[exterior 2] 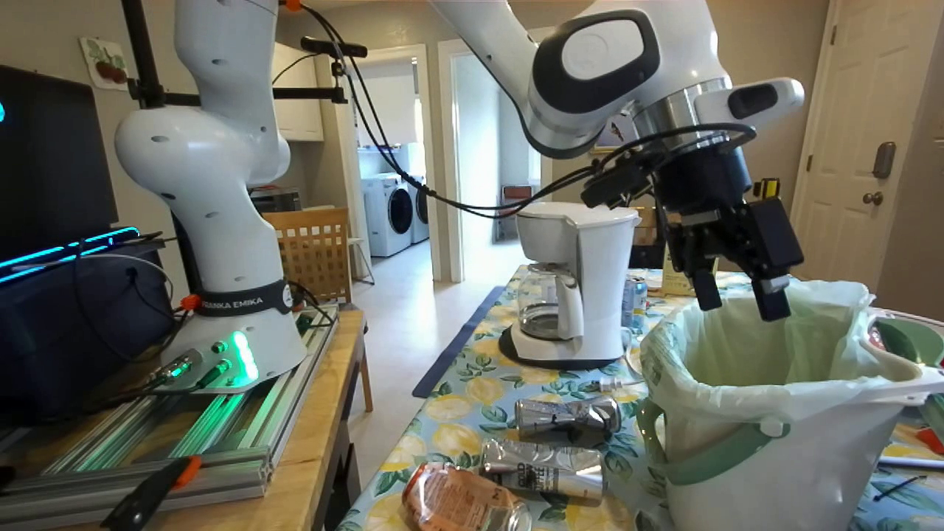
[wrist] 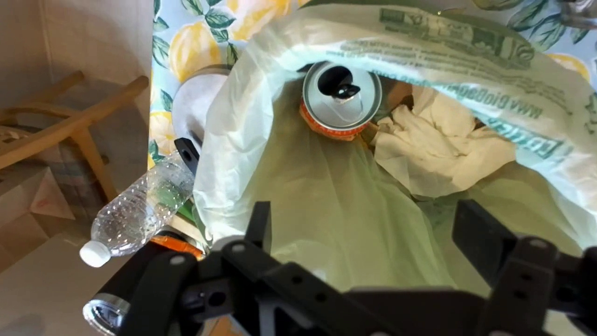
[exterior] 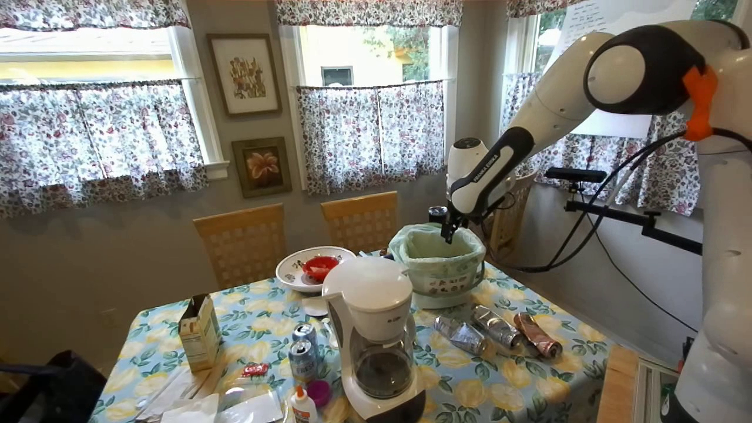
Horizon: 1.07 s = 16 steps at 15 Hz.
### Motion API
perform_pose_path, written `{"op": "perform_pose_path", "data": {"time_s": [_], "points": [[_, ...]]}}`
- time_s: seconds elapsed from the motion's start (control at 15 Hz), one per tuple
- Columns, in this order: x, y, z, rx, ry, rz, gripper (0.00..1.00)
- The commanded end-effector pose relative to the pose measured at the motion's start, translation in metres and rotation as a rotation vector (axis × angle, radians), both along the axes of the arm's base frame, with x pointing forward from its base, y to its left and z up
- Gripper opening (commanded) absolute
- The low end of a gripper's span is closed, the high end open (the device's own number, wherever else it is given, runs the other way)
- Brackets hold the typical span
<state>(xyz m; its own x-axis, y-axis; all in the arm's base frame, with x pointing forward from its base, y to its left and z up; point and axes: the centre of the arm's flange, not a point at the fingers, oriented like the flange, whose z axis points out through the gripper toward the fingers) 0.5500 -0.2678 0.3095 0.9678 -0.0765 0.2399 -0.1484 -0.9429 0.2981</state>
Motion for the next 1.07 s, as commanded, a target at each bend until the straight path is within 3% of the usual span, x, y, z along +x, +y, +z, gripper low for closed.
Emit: {"op": "perform_pose_path", "data": {"time_s": [0.0, 1.0], "points": [[0.032, -0.011, -0.02, 0.031, 0.052, -0.021, 1.0], [0.043, -0.018, -0.062, 0.026, 0.257, -0.073, 1.0]]}}
